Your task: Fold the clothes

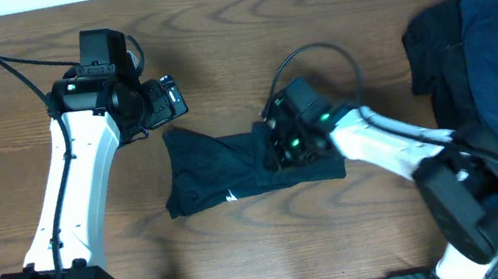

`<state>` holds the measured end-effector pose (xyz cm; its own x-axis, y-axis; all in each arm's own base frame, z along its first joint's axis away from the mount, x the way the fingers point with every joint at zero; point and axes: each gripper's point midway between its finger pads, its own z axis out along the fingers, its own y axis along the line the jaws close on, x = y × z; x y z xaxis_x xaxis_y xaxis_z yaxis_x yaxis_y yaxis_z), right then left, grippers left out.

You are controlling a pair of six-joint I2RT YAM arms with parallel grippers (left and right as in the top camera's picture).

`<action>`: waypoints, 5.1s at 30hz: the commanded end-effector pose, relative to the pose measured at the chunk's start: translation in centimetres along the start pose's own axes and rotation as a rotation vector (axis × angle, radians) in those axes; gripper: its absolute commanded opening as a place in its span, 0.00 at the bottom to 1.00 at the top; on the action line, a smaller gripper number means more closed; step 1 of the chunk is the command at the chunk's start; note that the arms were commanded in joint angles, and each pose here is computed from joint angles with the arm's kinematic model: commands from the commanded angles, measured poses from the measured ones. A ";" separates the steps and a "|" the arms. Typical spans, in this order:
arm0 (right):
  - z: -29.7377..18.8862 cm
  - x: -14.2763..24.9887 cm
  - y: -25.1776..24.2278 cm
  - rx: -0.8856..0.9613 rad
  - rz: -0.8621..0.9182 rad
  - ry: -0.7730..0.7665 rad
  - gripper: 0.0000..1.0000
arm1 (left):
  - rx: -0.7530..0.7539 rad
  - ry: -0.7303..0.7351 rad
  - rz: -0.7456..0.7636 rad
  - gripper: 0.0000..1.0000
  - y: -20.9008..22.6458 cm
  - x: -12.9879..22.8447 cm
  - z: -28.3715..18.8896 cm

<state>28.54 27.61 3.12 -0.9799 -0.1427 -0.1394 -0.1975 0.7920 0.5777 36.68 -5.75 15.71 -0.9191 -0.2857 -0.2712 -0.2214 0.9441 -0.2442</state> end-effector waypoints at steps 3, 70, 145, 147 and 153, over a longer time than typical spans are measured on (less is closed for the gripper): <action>-6.1 -5.7 1.6 -0.061 -0.051 -0.218 0.01 | 0.012 -0.014 0.005 0.98 -0.3 -0.3 -0.5; -5.3 2.1 -14.5 0.308 0.284 0.081 0.41 | 0.012 -0.014 0.005 0.98 -0.3 -0.3 -0.5; -8.3 -2.1 0.6 0.247 -0.111 0.033 0.04 | 0.012 -0.014 0.005 0.98 -0.3 -0.3 -0.5; -6.8 -1.9 0.6 0.248 -0.123 0.057 0.05 | 0.012 -0.014 0.005 0.98 -0.3 -0.3 -0.5; -2.5 -2.1 1.9 0.204 -0.132 0.069 0.08 | 0.012 -0.014 0.005 0.98 -0.3 -0.3 -0.5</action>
<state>30.38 26.28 6.90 -0.9445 -0.2921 -0.1501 -0.3272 0.8758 0.3548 36.68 -5.75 15.71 -0.9192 -0.2854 -0.2713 -0.2211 0.9442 -0.2441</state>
